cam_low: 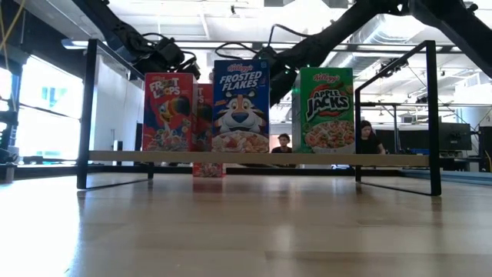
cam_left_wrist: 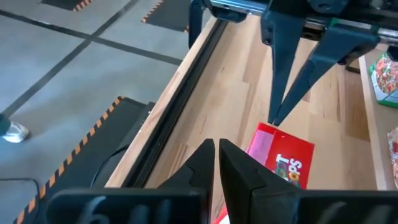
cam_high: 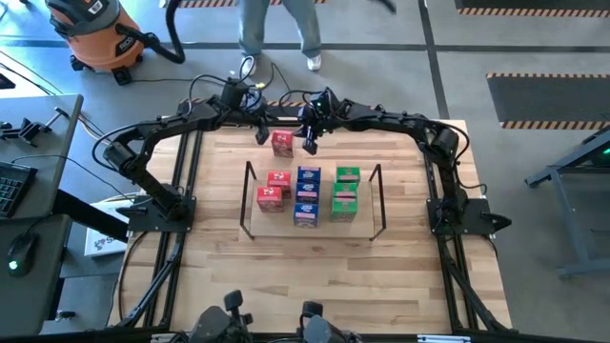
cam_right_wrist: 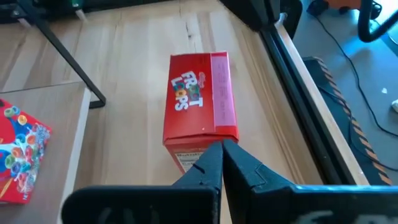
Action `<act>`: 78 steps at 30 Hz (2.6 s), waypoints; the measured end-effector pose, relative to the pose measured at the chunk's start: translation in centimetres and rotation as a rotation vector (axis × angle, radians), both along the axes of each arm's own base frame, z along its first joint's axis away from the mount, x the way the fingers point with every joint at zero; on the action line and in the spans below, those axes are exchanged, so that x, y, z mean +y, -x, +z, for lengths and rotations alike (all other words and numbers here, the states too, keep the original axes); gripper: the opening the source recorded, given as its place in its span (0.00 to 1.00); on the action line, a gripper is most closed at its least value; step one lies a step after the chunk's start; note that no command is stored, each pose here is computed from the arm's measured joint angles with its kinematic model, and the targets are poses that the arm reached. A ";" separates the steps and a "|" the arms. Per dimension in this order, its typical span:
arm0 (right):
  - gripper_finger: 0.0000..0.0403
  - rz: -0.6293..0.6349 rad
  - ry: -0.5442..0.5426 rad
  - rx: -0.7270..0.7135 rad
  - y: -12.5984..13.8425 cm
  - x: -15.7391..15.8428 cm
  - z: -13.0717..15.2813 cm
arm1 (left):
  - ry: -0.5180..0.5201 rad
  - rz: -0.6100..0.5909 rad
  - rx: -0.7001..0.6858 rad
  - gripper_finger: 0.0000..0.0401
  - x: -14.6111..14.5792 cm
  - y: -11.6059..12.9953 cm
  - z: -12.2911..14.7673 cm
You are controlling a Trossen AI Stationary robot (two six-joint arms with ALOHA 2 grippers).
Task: Stack cereal on shelf
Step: Put the red cereal box on the shelf aligned with the other red cereal boxes
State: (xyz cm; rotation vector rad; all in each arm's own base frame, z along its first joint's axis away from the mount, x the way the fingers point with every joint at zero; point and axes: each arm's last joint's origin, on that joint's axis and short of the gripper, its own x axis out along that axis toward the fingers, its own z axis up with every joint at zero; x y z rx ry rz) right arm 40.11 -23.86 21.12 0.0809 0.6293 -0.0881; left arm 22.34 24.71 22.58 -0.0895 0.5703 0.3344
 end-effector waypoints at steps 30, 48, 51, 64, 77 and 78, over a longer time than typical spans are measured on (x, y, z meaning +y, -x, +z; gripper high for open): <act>0.00 0.053 0.222 0.036 12.2 7.5 9.6 | -0.104 -0.159 0.321 0.56 -3.4 -4.0 1.8; 0.00 0.062 0.205 0.031 13.1 8.4 9.4 | -0.137 -0.178 0.352 0.57 -2.5 -4.9 0.2; 0.00 0.059 0.189 0.025 13.1 8.4 9.4 | -0.153 -0.199 0.362 0.57 -2.7 -4.9 0.3; 0.00 -0.011 0.196 0.052 13.3 8.1 9.4 | -0.016 -0.137 0.254 0.36 -4.5 -3.1 6.3; 0.00 0.025 0.247 0.035 13.2 8.0 9.6 | 0.028 0.123 0.378 0.07 -5.8 -1.6 4.2; 0.00 0.025 0.244 0.037 13.2 8.0 9.6 | 0.028 0.110 0.400 0.08 -5.8 -1.9 3.8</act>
